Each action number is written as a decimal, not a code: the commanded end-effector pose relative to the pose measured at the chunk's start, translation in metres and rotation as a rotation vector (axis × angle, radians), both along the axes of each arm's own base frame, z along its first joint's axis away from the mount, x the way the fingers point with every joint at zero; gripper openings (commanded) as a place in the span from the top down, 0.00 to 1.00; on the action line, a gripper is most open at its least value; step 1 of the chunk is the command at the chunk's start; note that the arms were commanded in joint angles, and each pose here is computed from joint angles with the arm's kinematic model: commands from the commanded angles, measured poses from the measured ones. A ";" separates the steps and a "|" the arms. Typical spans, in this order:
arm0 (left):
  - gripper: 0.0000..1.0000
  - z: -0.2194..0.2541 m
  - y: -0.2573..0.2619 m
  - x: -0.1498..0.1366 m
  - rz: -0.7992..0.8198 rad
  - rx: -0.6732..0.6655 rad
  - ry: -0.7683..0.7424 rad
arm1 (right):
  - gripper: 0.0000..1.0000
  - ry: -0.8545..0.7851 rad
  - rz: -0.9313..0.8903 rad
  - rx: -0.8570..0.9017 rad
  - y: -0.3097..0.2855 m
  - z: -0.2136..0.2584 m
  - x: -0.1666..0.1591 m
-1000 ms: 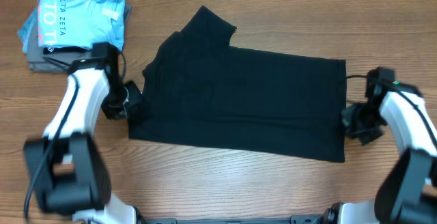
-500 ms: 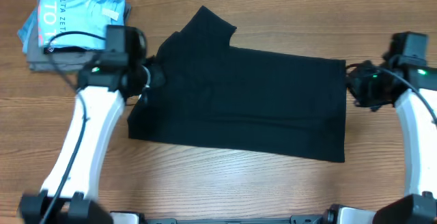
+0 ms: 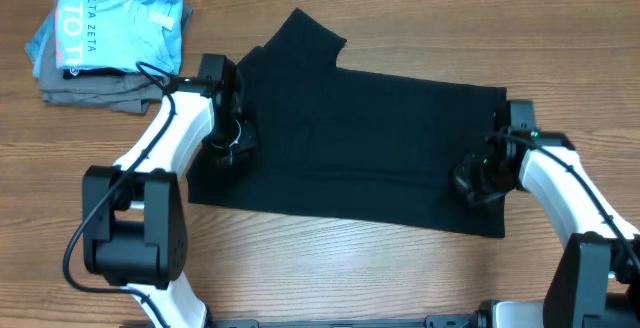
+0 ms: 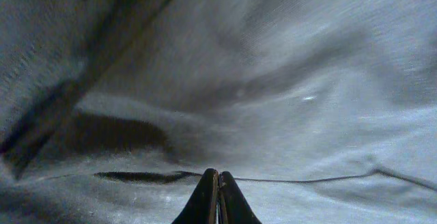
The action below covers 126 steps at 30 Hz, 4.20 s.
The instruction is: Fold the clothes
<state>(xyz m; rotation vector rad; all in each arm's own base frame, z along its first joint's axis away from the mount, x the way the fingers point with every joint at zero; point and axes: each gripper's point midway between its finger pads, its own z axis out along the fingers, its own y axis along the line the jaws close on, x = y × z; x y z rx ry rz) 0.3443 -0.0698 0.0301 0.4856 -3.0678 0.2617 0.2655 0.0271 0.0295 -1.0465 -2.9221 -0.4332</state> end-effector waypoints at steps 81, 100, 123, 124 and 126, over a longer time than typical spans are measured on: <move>0.00 0.081 -0.134 0.175 -0.484 0.178 -0.512 | 0.00 -0.308 0.068 -0.322 -0.057 0.093 0.118; 0.00 -0.007 -0.167 0.209 -0.602 0.254 -0.568 | 0.00 -0.324 0.048 -0.383 -0.068 0.087 0.129; 0.65 -0.042 -0.161 0.211 -0.543 0.270 -0.531 | 0.14 -0.395 0.024 -0.429 -0.076 0.094 0.147; 0.75 -0.043 -0.161 0.211 -0.536 0.269 -0.530 | 0.21 -0.397 0.019 -0.442 -0.078 0.093 0.150; 0.88 -0.043 -0.162 0.210 -0.516 0.263 -0.528 | 0.23 -0.392 0.012 -0.468 -0.083 0.084 0.155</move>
